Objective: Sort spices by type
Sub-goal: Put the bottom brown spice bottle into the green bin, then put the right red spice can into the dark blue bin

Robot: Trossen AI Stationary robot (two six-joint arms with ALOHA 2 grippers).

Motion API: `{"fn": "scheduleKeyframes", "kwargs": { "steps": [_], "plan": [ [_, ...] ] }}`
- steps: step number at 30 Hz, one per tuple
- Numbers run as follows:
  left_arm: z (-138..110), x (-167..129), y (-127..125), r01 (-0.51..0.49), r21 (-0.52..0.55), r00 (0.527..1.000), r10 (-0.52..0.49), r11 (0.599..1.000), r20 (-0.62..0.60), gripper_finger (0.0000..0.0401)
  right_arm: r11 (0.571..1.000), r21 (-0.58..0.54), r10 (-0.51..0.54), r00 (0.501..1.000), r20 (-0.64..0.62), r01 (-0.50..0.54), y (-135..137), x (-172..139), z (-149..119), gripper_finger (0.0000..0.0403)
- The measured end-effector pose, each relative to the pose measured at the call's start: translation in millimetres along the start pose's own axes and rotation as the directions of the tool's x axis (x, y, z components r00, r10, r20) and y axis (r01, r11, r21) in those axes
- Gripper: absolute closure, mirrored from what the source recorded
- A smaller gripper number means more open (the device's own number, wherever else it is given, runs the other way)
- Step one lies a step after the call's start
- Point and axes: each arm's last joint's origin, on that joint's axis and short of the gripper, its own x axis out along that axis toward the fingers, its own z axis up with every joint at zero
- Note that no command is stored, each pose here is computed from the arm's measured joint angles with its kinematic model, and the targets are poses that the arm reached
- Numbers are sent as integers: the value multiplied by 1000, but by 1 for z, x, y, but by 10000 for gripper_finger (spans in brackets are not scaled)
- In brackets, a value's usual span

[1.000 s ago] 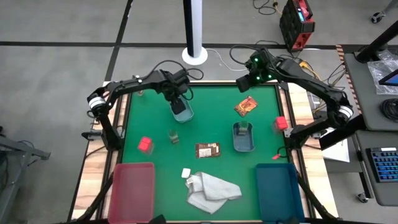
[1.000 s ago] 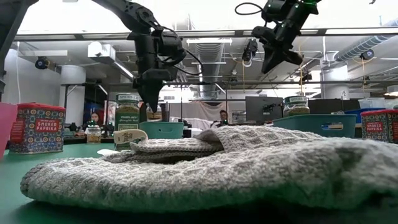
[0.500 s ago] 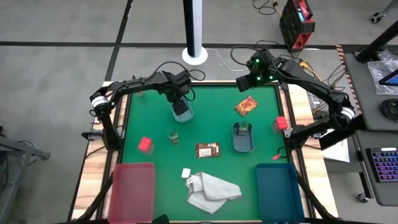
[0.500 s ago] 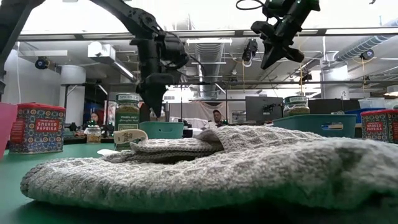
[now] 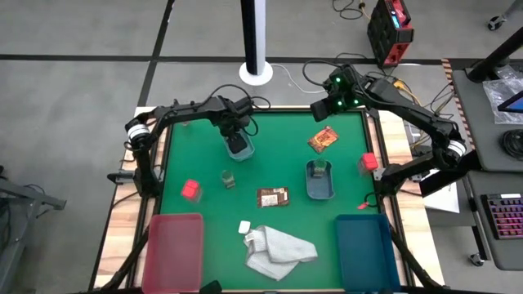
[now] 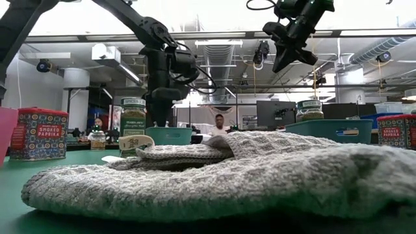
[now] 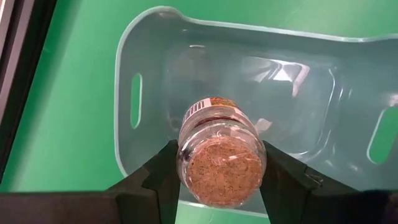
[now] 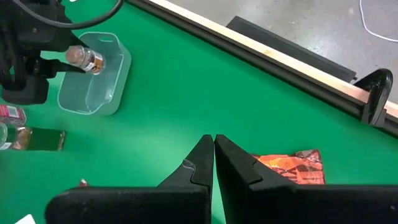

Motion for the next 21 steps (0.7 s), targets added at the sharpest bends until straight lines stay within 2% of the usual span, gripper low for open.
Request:
{"fn": "scheduleKeyframes", "kwargs": {
  "steps": [3,9,14,21],
  "plan": [
    [0,0,0,3,-14,1000,-3,1000,1,244,1000,14,0,1000,0,0,0,0,0,394],
    [2,0,0,4,-15,1000,-4,1000,24,203,1000,27,-1,1000,-3,1,0,0,0,394],
    [5,0,0,7,-15,998,-6,1000,56,216,1000,28,-4,1000,-11,4,0,0,-1,394],
    [4,-1,2,6,-20,999,-5,1000,34,237,1000,30,-7,1000,-21,8,-1,0,-2,394]
  ]
}}
